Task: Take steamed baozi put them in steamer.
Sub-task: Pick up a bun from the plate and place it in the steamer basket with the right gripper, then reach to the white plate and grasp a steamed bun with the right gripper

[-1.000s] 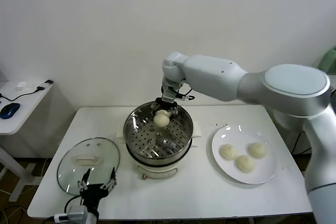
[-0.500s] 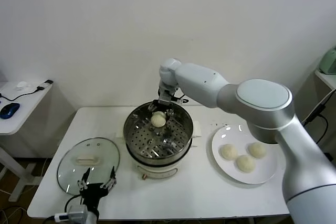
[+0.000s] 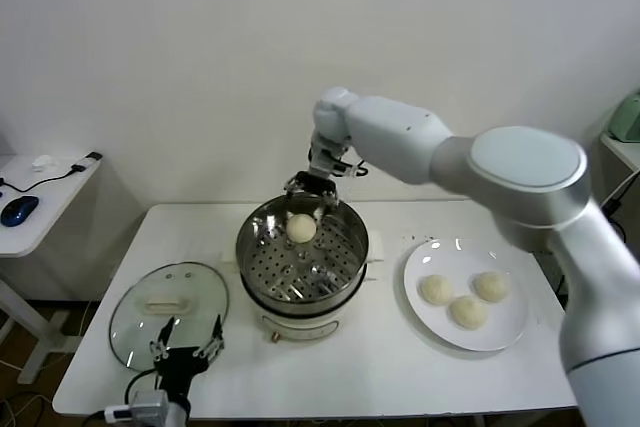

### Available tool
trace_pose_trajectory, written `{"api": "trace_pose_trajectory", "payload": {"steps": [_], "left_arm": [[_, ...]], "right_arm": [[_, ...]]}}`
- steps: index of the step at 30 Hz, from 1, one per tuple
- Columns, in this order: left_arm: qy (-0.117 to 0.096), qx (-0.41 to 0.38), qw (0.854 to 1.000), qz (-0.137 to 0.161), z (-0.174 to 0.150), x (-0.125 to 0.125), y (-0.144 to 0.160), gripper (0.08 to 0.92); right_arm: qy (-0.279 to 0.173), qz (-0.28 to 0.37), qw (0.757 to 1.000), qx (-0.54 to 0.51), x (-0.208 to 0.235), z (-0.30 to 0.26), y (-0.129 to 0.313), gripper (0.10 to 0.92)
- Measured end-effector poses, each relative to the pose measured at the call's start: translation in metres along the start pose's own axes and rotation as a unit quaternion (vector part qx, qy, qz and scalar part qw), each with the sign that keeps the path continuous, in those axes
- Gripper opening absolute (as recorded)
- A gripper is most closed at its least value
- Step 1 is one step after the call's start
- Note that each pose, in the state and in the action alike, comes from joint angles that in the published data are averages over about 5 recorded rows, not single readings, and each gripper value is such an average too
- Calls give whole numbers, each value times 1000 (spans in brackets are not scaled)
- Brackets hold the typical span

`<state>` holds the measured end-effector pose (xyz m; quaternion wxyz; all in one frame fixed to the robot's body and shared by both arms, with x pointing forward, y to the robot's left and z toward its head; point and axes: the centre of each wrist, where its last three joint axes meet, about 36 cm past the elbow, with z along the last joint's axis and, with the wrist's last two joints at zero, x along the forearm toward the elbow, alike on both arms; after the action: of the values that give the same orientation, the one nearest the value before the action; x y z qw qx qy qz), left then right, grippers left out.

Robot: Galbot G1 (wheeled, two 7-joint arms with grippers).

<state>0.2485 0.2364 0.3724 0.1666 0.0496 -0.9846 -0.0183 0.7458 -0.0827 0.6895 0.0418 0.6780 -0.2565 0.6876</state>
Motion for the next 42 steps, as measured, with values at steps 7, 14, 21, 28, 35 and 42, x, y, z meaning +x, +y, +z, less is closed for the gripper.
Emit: {"api": "trace_pose_trajectory", "payload": {"steps": [7, 14, 21, 28, 35, 42], "left_arm": [[1, -1, 1000, 0, 1, -2, 1, 823], [0, -1, 1000, -4, 1, -4, 3, 823], [4, 1, 1000, -7, 3, -3, 2, 823], [11, -1, 1000, -9, 8, -1, 2, 823], [13, -1, 1000, -11, 10, 0, 2, 823], [13, -2, 1000, -11, 10, 0, 2, 823]], "right_arm": [[47, -2, 981, -188, 65, 26, 106, 823], [58, -19, 933, -356, 49, 25, 221, 823], [54, -37, 890, -451, -9, 13, 284, 823], [64, -48, 867, -492, -64, 11, 310, 823], [76, -52, 853, -514, -107, 9, 320, 823], [83, -49, 846, -524, -137, 6, 323, 823]]}}
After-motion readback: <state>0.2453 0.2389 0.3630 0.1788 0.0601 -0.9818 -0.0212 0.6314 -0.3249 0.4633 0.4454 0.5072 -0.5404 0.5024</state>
